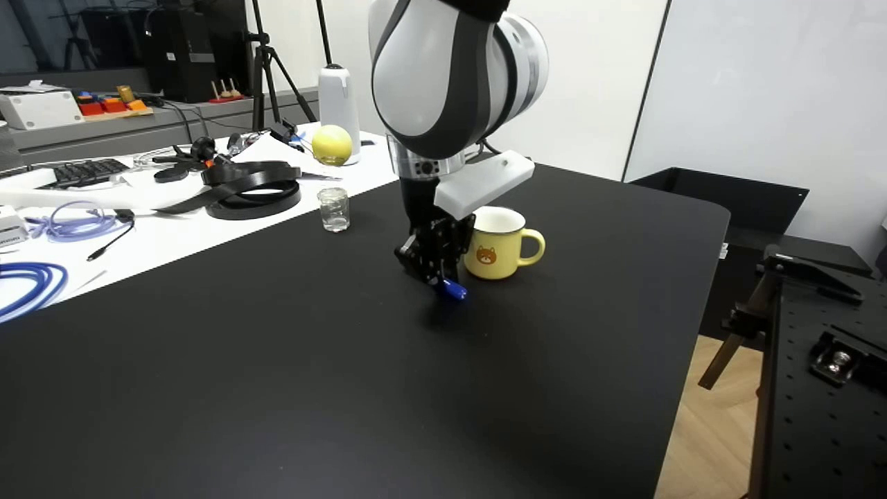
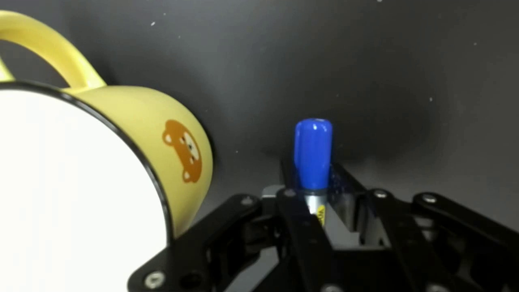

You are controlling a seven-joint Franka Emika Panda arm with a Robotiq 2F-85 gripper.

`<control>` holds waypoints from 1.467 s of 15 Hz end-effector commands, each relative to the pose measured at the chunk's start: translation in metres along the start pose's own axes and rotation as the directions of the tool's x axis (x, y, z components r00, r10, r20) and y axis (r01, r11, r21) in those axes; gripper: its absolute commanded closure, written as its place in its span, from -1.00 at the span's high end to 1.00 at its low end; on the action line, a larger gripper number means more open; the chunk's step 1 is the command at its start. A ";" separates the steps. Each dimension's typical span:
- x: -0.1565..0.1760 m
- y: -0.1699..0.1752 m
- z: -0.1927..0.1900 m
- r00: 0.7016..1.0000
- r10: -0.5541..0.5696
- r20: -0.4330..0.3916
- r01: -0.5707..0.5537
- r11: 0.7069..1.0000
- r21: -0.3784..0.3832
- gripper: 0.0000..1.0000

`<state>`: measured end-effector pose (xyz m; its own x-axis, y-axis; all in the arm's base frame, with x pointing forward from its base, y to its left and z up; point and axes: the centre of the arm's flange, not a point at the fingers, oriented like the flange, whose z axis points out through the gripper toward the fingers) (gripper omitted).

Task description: Put the pen in the mug

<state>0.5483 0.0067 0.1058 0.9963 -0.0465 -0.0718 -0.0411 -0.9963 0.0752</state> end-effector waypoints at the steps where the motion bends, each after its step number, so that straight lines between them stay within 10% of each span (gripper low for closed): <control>1: -0.004 0.002 -0.023 1.000 -0.012 -0.014 0.012 1.000 -0.003 -0.88; 12: -0.025 0.035 -0.157 0.955 -0.187 0.231 0.183 0.982 0.040 -0.88; 22: -0.028 0.105 -0.152 0.895 -0.054 0.443 -0.013 0.989 0.147 -0.88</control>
<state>0.5152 -0.0632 0.2712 0.8878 0.0239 -0.4596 -0.0011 -0.9985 -0.0542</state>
